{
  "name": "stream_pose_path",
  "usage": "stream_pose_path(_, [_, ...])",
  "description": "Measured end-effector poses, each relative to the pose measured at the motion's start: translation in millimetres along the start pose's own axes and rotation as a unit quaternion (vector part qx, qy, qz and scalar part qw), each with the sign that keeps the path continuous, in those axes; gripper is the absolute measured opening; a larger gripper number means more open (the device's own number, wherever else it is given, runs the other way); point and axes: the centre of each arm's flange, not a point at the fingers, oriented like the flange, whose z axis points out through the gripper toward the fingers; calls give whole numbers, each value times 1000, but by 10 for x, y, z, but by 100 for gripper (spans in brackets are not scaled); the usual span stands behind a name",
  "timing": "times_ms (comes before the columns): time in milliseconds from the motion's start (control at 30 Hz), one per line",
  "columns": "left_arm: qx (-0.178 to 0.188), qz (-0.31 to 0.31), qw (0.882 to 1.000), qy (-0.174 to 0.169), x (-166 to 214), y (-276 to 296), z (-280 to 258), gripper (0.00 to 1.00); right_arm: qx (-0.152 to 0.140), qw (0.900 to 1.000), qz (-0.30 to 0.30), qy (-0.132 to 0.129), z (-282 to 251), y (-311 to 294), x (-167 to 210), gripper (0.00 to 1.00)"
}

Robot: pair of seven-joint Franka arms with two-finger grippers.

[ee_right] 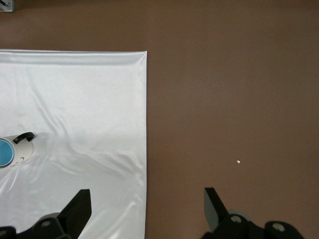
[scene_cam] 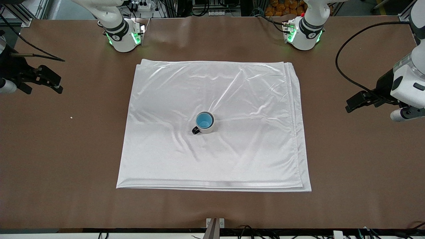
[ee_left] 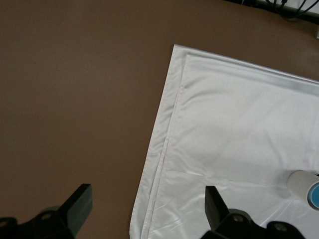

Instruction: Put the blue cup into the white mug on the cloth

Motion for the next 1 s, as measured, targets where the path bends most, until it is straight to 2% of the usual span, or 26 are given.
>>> stream_pose_path(233, [3,13,1000,17,-127,-95,72,100,-7,1000,0,-9,17,16,-20,100])
stream_pose_path(667, [8,63,998,20,-101,-387,38,100,-9,1000,3,-11,21,55,-22,100])
stream_pose_path(1000, [8,70,997,22,-112,-382,16,100,-10,1000,10,-14,39,132,-23,100])
